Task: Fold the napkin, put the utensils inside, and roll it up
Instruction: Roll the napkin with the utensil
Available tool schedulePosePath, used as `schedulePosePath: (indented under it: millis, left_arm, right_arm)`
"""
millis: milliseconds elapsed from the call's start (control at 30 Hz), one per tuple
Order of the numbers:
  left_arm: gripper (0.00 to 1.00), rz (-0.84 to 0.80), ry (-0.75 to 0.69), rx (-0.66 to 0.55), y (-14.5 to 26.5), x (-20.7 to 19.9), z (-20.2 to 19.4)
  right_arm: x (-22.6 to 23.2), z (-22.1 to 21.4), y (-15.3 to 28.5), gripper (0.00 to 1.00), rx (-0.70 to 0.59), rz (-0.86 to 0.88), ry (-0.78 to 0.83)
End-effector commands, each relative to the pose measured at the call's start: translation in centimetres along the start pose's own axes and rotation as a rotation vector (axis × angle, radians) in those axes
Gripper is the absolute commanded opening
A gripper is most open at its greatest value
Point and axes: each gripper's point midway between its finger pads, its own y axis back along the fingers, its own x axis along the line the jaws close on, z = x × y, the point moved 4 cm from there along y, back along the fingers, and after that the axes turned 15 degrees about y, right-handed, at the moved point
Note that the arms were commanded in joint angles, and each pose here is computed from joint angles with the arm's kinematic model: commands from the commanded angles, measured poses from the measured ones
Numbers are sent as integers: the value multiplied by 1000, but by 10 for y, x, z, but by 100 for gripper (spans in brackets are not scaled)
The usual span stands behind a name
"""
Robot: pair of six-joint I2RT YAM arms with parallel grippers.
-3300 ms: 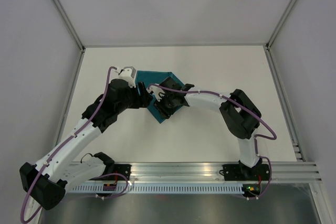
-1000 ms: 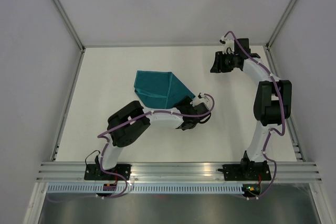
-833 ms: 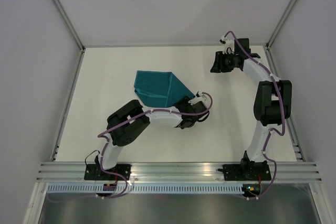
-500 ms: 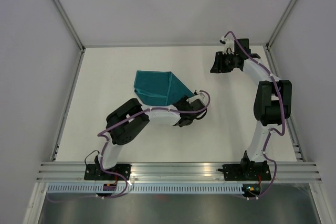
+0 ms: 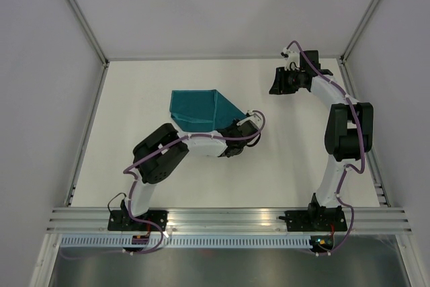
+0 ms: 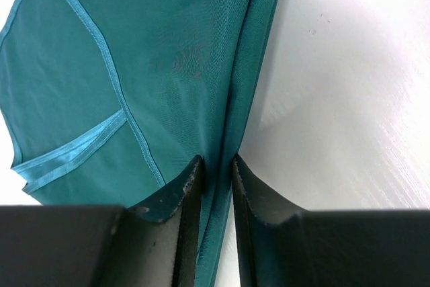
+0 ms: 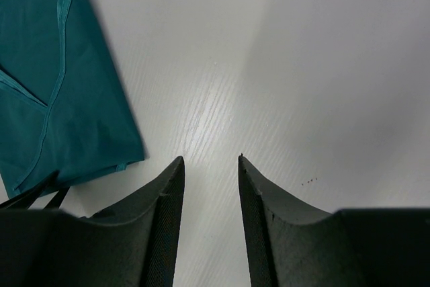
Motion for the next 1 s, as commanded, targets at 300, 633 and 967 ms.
schedulePosePath:
  millis: [300,633,967]
  left_arm:
    - [14,-213,-47,229,-12,-12,-65]
    - [2,-320,-22,255,-8,-19,-67]
    - [3,-303,36,232,-7,-18,-57]
  right_arm:
    - [4,18,21,43,-72,-4,80]
    - [10,19,34,43,-95,-18,159]
    - [15,10,40,43,-106,-25,232]
